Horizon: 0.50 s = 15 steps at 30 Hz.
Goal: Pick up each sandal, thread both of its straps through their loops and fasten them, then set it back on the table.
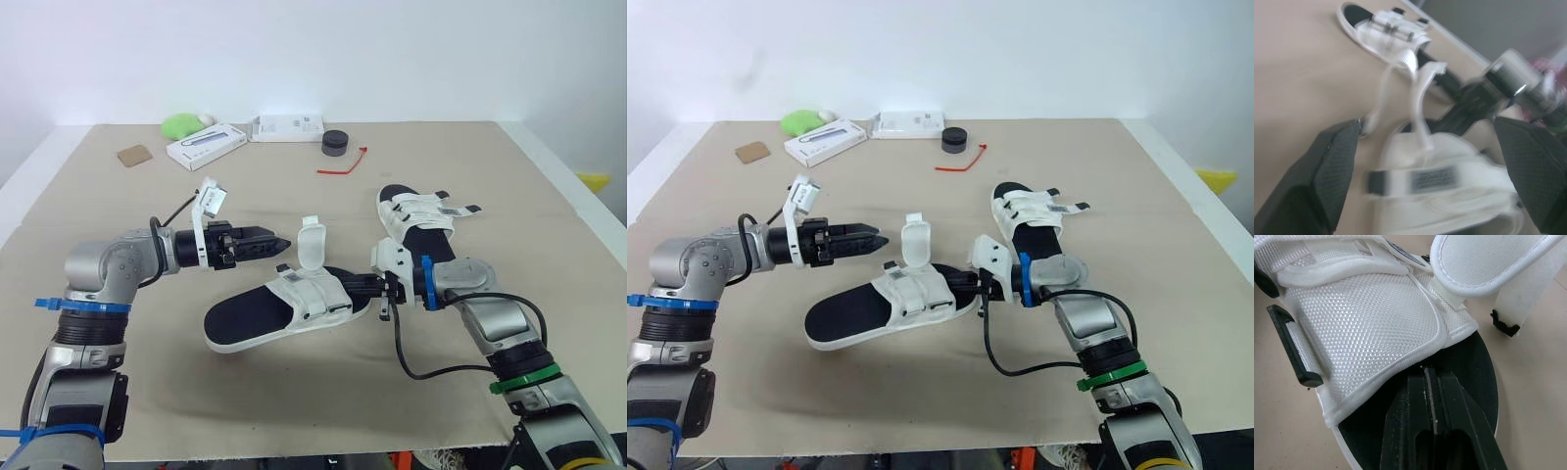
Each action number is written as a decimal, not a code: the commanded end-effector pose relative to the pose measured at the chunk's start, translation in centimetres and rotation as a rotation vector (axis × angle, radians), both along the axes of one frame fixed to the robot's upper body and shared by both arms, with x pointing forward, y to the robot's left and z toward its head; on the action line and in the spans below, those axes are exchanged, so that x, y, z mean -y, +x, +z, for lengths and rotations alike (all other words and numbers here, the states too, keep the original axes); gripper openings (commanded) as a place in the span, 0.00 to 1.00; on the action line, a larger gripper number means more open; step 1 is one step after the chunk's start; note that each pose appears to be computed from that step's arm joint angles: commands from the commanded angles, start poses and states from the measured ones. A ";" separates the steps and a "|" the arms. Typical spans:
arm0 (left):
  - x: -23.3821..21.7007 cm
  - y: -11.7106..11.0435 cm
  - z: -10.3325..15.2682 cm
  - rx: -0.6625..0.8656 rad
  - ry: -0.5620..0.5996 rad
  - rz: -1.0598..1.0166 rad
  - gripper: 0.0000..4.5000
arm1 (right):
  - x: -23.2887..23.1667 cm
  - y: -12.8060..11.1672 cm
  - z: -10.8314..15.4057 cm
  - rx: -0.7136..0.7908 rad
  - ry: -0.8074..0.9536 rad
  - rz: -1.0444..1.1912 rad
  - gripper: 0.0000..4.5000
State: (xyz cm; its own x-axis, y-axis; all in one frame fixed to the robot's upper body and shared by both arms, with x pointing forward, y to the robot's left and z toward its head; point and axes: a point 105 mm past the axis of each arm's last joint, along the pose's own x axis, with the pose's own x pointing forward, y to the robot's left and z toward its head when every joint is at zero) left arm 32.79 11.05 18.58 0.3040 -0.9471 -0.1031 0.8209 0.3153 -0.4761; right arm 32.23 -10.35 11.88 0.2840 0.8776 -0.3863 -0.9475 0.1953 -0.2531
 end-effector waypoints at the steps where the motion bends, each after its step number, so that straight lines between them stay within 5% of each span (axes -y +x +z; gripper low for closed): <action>1: -0.5 0.2 -1.4 -0.008 0.098 0.068 0.99 | 0.0 -0.2 0.0 0.004 -0.015 0.009 0.00; 5: -1.9 3.1 -1.0 0.290 0.218 0.221 0.99 | 0.0 -0.3 0.0 0.004 -0.016 0.014 0.00; 9: -1.4 3.5 -0.1 0.449 0.219 0.211 0.99 | -0.1 -0.4 0.0 0.004 -0.015 0.017 0.00; 15: 0.3 3.7 -2.2 0.630 0.348 0.101 0.99 | -0.2 -0.4 0.1 0.008 -0.016 0.022 0.00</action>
State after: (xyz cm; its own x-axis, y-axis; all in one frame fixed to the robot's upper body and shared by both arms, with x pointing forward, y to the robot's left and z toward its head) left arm 36.68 11.57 15.88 0.5216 -0.8350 -0.1753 0.8527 0.5029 0.1416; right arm 32.20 -10.36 11.89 0.2840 0.8764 -0.3890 -0.9478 0.1952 -0.2523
